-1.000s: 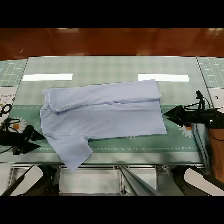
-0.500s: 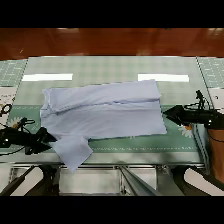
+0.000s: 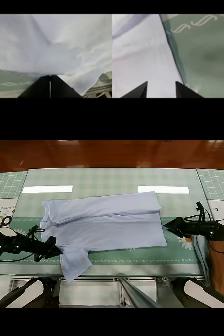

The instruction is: Fold the shirts.

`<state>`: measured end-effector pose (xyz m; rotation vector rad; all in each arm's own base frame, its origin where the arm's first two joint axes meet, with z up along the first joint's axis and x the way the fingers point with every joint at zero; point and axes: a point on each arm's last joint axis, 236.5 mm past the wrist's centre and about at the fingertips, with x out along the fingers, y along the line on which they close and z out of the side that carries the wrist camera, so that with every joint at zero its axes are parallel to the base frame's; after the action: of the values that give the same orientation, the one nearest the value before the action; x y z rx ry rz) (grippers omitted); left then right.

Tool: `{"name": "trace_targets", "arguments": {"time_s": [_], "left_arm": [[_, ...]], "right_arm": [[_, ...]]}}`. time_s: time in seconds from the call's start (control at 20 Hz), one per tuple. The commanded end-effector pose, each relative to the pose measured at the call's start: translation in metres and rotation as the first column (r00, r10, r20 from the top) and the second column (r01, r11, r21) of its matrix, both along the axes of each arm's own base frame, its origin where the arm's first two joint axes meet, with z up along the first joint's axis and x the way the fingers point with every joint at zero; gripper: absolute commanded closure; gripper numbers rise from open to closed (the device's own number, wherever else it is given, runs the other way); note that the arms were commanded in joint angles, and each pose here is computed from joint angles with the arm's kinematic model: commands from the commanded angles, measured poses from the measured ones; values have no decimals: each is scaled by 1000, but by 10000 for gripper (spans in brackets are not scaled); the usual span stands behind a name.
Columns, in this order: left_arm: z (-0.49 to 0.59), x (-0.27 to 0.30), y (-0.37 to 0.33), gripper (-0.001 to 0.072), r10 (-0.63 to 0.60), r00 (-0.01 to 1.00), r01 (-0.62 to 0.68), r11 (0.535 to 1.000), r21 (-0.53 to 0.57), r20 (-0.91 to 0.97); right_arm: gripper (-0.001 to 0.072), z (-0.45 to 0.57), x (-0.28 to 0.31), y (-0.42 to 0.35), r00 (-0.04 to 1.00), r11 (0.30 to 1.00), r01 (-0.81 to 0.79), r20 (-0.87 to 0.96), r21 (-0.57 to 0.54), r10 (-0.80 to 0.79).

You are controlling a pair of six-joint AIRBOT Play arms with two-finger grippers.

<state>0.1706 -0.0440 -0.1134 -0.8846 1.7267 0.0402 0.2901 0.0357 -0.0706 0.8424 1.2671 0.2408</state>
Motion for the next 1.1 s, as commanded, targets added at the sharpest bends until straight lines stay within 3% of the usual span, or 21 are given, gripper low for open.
{"name": "trace_targets", "arguments": {"time_s": [0.0,0.15,0.25,0.6,0.85,0.9,0.95,1.0,1.05], "left_arm": [[9,1,-7,692,-24,1000,24,999,-31,5],[10,2,-6,692,-23,1000,23,999,-27,12],[10,2,-6,692,-24,1000,24,999,-27,13],[9,4,-5,692,-22,1000,22,1000,-20,22],[9,4,-5,692,-22,1000,23,1000,-21,21],[9,4,-5,692,-23,1000,23,1000,-21,21],[10,4,-5,692,-31,999,32,999,-23,27],[11,6,-4,692,-50,998,51,998,-23,42],[14,10,-2,692,-52,997,53,998,-20,56]], "right_arm": [[304,-12,-33,-5,987,998,-54,-150,-36,48],[304,-25,-65,-18,953,991,-91,-297,-97,59],[304,-24,-77,-15,938,990,-118,-337,-78,86],[304,-28,-62,4,948,998,-64,-312,28,70],[317,-50,-47,34,948,993,-114,-296,35,119],[408,-49,-40,39,956,993,-110,-268,37,116],[606,-46,-36,44,961,990,-134,-238,45,141],[680,-41,-36,50,959,981,-186,-206,61,195],[680,-35,-39,53,950,970,-231,-196,76,242]]}}
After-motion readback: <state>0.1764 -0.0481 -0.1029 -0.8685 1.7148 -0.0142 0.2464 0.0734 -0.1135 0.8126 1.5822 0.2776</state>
